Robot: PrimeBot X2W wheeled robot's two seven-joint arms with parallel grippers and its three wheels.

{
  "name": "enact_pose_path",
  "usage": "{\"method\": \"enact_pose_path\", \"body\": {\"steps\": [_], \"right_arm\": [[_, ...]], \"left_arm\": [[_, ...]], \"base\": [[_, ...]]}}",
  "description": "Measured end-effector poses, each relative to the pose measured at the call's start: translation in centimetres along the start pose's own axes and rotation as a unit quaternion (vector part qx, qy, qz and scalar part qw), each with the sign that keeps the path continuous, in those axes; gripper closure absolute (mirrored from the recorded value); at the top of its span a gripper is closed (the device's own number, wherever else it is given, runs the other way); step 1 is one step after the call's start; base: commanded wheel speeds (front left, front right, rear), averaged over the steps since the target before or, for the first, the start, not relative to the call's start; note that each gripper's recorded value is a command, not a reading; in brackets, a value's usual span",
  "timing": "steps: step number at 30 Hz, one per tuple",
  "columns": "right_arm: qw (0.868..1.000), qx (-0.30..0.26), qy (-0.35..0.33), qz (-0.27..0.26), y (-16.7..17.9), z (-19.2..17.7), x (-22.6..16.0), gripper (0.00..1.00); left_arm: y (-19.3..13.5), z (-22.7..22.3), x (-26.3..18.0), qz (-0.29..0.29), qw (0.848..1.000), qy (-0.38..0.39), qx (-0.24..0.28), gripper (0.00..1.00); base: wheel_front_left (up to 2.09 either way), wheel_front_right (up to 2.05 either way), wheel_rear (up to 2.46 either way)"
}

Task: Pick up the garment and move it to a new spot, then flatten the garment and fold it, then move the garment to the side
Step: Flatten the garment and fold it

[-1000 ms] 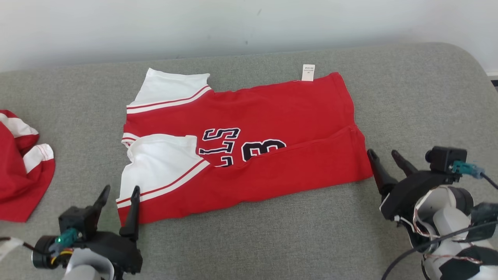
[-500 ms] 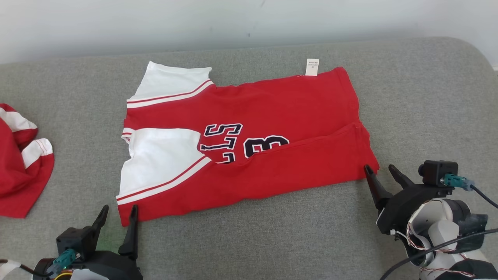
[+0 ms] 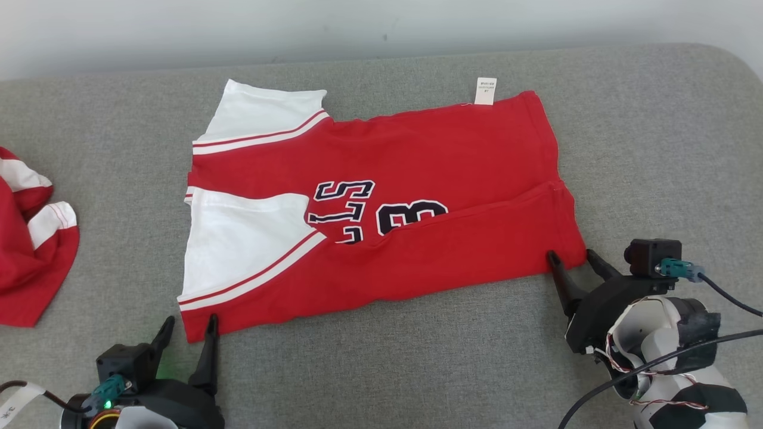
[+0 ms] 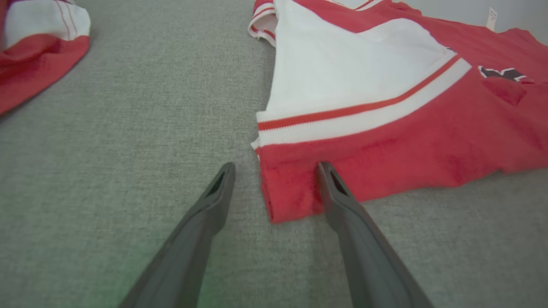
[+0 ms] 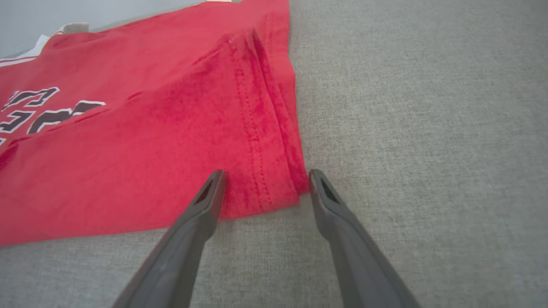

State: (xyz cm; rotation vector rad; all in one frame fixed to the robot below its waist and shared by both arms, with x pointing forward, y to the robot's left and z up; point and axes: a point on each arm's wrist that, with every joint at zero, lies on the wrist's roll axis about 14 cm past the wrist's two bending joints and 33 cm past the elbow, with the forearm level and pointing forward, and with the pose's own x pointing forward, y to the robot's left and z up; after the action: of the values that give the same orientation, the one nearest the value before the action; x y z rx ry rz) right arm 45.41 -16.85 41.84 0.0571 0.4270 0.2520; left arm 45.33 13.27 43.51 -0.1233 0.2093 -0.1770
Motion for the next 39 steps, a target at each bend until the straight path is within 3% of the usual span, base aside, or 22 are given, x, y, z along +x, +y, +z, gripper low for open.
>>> {"method": "enact_pose_path", "body": {"steps": [1,2,3,16,24,39], "right_arm": [[1.000,-0.001,0.009,-0.001,0.0,-0.5,0.2,0.53],[1.000,-0.001,0.010,-0.001,0.0,-0.6,0.3,0.89],[1.000,-0.001,0.010,0.000,0.1,-0.6,0.4,1.00],[0.999,0.025,-0.021,0.004,0.8,0.1,-0.5,1.00],[0.998,0.043,-0.035,0.009,1.3,-0.8,-4.1,1.00],[0.997,0.076,0.011,0.008,2.7,-4.9,-10.6,1.00]], "left_arm": [[0.0,-0.2,0.1,0.000,1.000,0.003,-0.003,0.58],[-0.1,-0.3,0.2,-0.002,1.000,0.004,-0.004,0.88],[-0.2,-0.3,0.2,-0.003,1.000,0.005,-0.004,1.00],[-0.6,0.2,-1.1,-0.005,1.000,-0.003,-0.009,1.00],[-1.4,0.6,-4.1,-0.002,1.000,-0.017,-0.018,1.00],[-2.3,-0.5,-9.9,0.021,0.998,-0.011,-0.050,1.00]], "base": [[0.00,0.00,0.00],[0.00,0.00,0.00],[0.00,0.00,0.00],[0.00,0.00,0.00],[0.00,0.00,0.00],[0.00,0.00,0.00]]}}
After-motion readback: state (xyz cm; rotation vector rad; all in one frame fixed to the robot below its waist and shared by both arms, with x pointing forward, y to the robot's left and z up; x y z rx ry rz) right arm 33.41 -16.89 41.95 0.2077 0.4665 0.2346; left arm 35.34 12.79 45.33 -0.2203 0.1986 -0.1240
